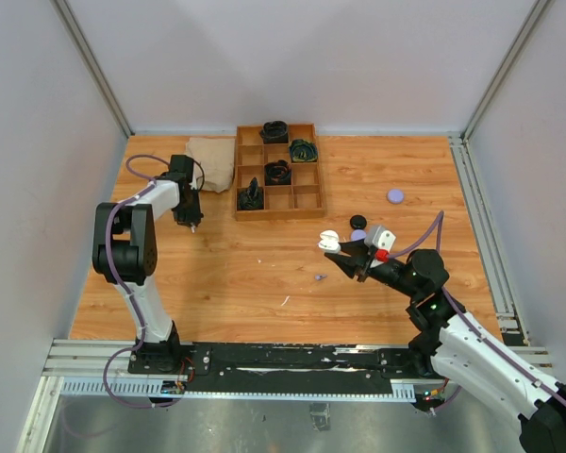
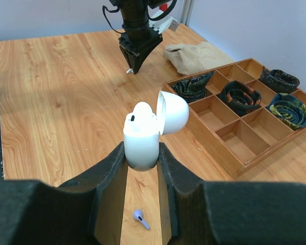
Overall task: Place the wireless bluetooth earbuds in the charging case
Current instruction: Pick up the earbud from the center of the board.
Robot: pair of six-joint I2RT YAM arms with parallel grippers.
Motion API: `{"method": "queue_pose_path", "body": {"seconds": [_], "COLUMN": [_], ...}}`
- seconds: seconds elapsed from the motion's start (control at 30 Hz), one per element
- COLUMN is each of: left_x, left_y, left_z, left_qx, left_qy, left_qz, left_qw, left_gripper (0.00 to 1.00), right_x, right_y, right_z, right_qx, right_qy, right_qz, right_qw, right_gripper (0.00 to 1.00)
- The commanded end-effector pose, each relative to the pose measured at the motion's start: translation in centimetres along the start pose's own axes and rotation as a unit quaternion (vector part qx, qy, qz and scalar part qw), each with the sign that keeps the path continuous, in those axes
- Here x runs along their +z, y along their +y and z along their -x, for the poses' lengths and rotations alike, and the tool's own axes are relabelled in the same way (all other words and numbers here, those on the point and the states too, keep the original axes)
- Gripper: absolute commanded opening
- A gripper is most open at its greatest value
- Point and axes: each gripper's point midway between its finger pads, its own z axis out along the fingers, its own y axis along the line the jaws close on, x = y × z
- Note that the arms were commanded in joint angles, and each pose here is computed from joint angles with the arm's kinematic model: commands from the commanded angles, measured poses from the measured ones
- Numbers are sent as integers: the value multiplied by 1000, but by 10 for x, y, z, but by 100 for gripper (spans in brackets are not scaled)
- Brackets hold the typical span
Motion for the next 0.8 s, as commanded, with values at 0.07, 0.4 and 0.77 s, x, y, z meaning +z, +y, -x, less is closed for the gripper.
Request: {"method": "queue_pose_path", "body": {"seconds": [0.07, 0.4, 0.77], "left_x": [-5, -50, -129], "left_y": [-5, -31, -70], "left_z": [0, 18, 22], "left_qx": [10, 13, 19], "left_qy": [-4, -69, -181], "left_qz": [-1, -37, -96], "left_qw": [1000, 997, 979], "left_gripper": [22, 21, 20], "right_x": [-2, -2, 4], "right_y": [-7, -7, -6], "right_z": [6, 10, 16], "right_qx": [-17, -26, -24], "right_qy": [-9, -11, -23], "right_qz": [-12, -10, 0], "right_qw": [1000, 1000, 999], "right_gripper": [12, 13, 13]}}
